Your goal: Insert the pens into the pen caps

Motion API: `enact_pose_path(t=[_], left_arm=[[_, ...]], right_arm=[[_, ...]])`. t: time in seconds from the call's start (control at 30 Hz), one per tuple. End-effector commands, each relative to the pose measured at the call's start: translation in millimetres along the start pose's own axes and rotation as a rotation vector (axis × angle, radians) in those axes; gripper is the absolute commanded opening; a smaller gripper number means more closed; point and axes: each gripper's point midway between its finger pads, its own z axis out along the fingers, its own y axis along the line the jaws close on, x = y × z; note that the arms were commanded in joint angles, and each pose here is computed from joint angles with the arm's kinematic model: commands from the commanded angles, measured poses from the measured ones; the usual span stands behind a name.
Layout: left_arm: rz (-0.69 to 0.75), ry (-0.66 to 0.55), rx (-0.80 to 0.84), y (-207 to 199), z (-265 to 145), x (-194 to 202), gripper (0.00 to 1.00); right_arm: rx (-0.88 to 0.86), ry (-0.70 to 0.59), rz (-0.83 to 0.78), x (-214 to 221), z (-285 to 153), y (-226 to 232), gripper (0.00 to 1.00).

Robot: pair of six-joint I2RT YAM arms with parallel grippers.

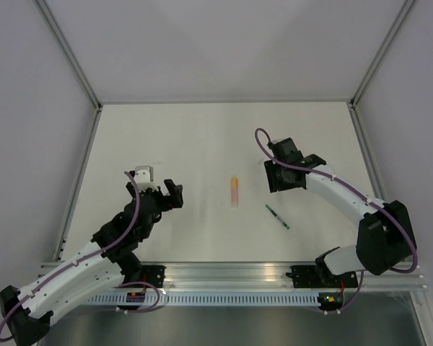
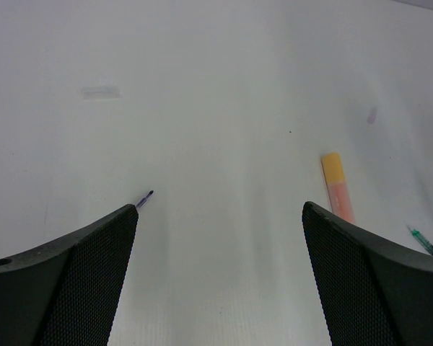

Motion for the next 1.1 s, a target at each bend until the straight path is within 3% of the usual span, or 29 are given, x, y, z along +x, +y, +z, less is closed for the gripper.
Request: enact_pose_path(t=[0.0,0.43,0.77,0.87,1.07], left_arm=[[-0.035,-0.057,-0.001,2,-2,-13,1.00],[-0.063,-0.091,-0.004,7,-8,-18,1.00],[-0.075,-0.108,0.003,9,-10,-19,1.00],[-0.074,-0.109,0.000,9,-10,-20,1.00],[-0.073,-0.106,0.018,6,-10,-19,1.00]], right_arm=[[-0.041,0.112,-0.040,24,-4,6,0.52],[-0.032,0.332,-0.007,85,36,6,0.52],[-0.032,0.321,0.019,103,42,4,0.48],[-0.030,0.307,0.024,102,40,5,0.41],[-0.029,0.304,0.053,101,46,9,0.10]])
